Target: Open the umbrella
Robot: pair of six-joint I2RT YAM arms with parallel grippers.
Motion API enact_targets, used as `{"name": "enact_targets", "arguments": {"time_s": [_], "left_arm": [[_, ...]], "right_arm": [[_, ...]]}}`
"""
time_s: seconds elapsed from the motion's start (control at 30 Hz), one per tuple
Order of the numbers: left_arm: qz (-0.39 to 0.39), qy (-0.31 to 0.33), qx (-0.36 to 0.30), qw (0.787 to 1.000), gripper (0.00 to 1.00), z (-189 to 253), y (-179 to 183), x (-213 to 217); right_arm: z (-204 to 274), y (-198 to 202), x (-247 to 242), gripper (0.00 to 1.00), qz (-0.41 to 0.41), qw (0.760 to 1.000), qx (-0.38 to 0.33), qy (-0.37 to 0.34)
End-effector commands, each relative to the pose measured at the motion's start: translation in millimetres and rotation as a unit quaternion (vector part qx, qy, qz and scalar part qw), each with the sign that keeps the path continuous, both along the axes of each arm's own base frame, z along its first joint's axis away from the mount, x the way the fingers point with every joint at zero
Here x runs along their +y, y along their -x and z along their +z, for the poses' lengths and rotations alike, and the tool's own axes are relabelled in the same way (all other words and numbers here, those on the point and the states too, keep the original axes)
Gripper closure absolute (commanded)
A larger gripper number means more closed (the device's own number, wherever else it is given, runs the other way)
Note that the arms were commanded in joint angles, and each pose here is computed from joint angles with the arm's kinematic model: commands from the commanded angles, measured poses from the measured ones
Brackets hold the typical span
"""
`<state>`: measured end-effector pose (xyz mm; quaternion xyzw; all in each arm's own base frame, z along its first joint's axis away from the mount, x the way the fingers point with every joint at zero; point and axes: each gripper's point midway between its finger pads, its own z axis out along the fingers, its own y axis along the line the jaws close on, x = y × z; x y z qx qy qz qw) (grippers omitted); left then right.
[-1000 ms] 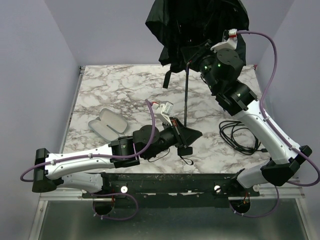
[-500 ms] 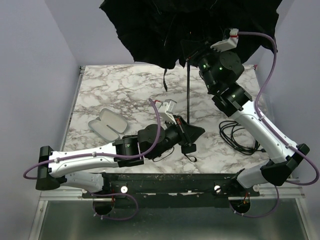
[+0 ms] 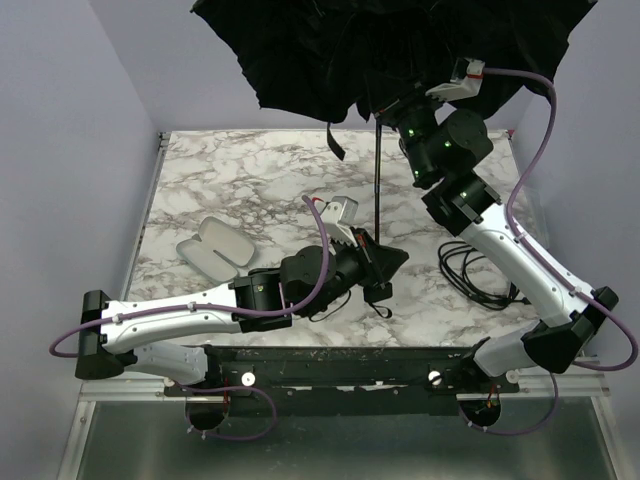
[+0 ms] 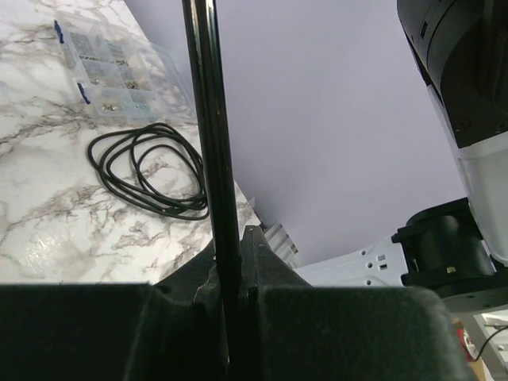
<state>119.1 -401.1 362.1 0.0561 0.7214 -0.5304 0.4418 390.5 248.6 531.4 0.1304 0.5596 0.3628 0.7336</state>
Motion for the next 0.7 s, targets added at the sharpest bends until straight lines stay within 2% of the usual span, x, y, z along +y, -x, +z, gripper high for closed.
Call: {"name": "enact_targets", "arguments": {"time_s": [0.0, 0.13, 0.27, 0.4, 0.67], "left_arm": [[-0.343, -0.179, -0.010, 0.922, 1.00, -105, 179, 2], [-0.383, -0.250, -0.011, 0.889, 1.00, -150, 213, 19], [-0.412, -0.283, 0.006, 0.866, 1.00, -181, 242, 32], [-0.431, -0.296, 0.011, 0.852, 1.00, -192, 260, 37], [-0.440, -0.324, 0.015, 0.837, 1.00, -210, 270, 42]], "right_arm": [[74, -36, -145, 0.99, -0.264, 0.943, -0.128, -0.158], [90, -46, -170, 0.99, -0.296, 0.926, -0.145, -0.183], [111, -50, -194, 0.99, -0.321, 0.909, -0.167, -0.209], [132, -55, -214, 0.99, -0.338, 0.893, -0.186, -0.232], [164, -63, -252, 0.99, -0.341, 0.872, -0.224, -0.271]]}}
